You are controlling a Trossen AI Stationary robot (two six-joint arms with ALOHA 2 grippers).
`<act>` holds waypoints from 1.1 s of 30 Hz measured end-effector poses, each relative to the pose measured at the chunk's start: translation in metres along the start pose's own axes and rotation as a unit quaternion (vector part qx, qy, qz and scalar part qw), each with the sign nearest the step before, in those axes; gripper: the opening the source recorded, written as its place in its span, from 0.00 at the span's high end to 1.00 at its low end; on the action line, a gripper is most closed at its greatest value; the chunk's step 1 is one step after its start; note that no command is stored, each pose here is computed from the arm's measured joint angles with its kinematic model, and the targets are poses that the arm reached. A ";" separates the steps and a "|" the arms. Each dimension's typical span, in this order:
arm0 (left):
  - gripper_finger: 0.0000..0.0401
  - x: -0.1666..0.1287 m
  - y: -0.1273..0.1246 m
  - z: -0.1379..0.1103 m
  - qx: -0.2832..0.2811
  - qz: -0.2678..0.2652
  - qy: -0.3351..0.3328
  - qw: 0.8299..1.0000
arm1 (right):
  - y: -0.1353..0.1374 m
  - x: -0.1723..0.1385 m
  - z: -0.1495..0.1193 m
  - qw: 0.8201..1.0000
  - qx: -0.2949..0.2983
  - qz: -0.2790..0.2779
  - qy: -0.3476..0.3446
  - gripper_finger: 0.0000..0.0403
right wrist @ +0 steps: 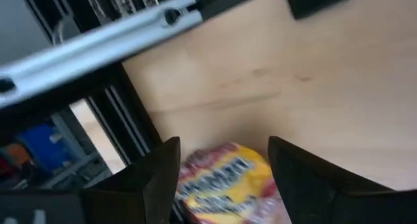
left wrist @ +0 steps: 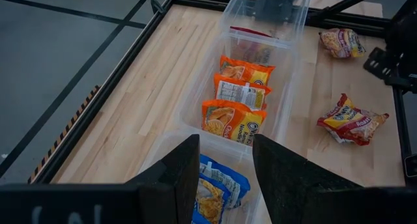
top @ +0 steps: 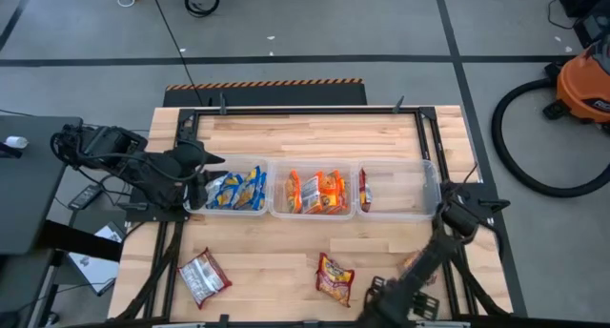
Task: Sort Maruchan noodles
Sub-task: Put the red noodle pack into the right transparent bin
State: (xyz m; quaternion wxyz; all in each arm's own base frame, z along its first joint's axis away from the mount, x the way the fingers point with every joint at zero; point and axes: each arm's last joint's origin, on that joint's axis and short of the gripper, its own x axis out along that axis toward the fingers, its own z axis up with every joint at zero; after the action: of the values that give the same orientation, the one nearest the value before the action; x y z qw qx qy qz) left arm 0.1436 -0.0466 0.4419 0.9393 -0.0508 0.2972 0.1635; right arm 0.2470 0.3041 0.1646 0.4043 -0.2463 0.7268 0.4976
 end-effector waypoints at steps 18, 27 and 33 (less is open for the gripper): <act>0.63 0.000 0.000 0.000 0.000 0.000 0.000 1.000 | -0.039 0.031 -0.032 0.991 -0.121 0.052 0.038 0.45; 0.63 0.000 0.000 0.000 0.000 0.000 0.000 1.000 | -0.041 0.052 -0.041 0.987 -0.136 0.067 0.060 0.47; 0.63 0.000 0.000 0.000 0.000 0.000 0.000 1.000 | -0.040 0.057 -0.046 0.985 -0.132 0.069 0.082 0.61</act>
State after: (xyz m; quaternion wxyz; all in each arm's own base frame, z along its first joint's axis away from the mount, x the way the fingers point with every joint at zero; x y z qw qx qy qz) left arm 0.1435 -0.0465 0.4420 0.9394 -0.0508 0.2970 0.1635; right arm 0.2302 0.2492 0.1039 0.2722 -0.2866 0.7007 0.5940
